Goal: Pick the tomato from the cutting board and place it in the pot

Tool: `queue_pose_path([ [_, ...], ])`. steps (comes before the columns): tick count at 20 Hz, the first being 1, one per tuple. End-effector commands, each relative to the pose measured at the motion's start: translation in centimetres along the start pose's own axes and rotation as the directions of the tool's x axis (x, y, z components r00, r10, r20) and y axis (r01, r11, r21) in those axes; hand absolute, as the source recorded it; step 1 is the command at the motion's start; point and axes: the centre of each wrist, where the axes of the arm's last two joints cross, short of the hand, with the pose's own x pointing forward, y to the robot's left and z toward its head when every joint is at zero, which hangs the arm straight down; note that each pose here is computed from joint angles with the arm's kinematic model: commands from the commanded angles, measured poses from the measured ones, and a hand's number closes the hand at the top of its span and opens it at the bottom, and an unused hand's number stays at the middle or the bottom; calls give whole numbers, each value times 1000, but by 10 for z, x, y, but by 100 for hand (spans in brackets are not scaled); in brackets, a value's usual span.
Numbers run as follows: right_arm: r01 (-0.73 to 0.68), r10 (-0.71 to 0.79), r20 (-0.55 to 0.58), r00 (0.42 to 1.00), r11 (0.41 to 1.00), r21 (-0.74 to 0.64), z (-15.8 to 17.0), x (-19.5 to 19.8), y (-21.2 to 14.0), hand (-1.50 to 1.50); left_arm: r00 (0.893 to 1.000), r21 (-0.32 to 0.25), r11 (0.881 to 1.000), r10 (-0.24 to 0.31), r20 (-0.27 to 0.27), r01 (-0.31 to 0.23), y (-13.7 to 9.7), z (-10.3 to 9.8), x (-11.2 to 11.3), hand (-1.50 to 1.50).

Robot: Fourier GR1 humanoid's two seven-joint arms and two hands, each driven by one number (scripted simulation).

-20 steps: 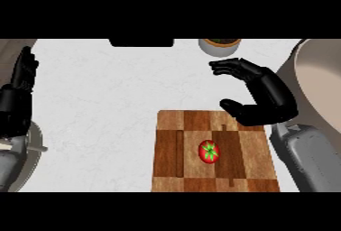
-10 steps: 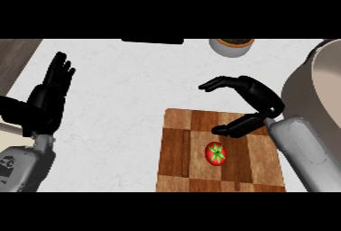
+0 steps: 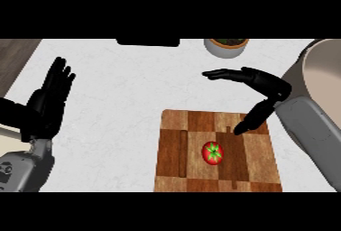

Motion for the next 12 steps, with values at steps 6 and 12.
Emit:
queue_pose_path([
  [6,-192,225,-1,974,834,518,-40,33,11,-150,1000,39,999,-4,-3,4,11,5,-4,0],
  [12,-243,340,-18,940,705,667,-48,25,58,-150,1000,31,1000,-2,-14,2,12,0,15,0],
])
